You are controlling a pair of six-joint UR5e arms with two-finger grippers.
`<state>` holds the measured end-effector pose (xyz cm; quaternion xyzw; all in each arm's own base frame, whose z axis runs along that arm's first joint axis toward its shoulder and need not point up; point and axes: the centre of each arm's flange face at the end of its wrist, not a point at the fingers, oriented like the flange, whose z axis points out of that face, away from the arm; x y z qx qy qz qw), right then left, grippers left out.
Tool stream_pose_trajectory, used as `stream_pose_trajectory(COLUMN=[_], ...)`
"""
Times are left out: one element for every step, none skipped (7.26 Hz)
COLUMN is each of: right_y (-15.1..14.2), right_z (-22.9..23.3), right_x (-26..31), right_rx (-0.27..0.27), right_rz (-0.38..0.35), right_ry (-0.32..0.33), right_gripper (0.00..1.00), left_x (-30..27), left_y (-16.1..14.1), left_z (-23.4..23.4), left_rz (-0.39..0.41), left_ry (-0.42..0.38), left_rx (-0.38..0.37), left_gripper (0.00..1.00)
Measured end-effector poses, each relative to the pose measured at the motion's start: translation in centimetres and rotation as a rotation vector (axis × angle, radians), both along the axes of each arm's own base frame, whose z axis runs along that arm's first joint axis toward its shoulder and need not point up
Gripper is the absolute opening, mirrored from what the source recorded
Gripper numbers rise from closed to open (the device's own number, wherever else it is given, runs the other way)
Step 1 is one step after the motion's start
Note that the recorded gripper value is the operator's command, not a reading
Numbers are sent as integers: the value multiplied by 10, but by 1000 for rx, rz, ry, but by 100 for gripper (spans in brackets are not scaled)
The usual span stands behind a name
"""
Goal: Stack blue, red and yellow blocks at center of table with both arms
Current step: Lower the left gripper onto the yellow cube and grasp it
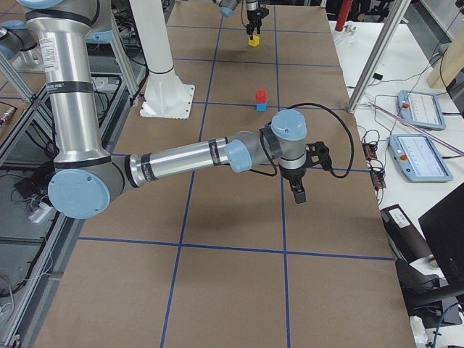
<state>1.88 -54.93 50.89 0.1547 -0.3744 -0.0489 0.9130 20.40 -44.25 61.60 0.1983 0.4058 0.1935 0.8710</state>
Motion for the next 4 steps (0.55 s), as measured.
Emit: stream_pose_trajectory(right_y=[0, 0, -1, -1], right_z=[1, 2, 2, 2], right_x=[0, 0, 0, 0], right_rx=[-1, -3, -4, -4], right_rz=[0, 0, 0, 0], right_ry=[0, 0, 0, 0], right_gripper=[100, 100, 100, 100], left_x=[3, 3, 2, 1], left_y=[-4, -5, -4, -4], left_z=[4, 7, 9, 10], left_rz=[-2, -5, -13, -21], left_ry=[-3, -8, -15, -21], left_rx=[-5, -6, -4, 0], left_gripper=[100, 95, 54, 22])
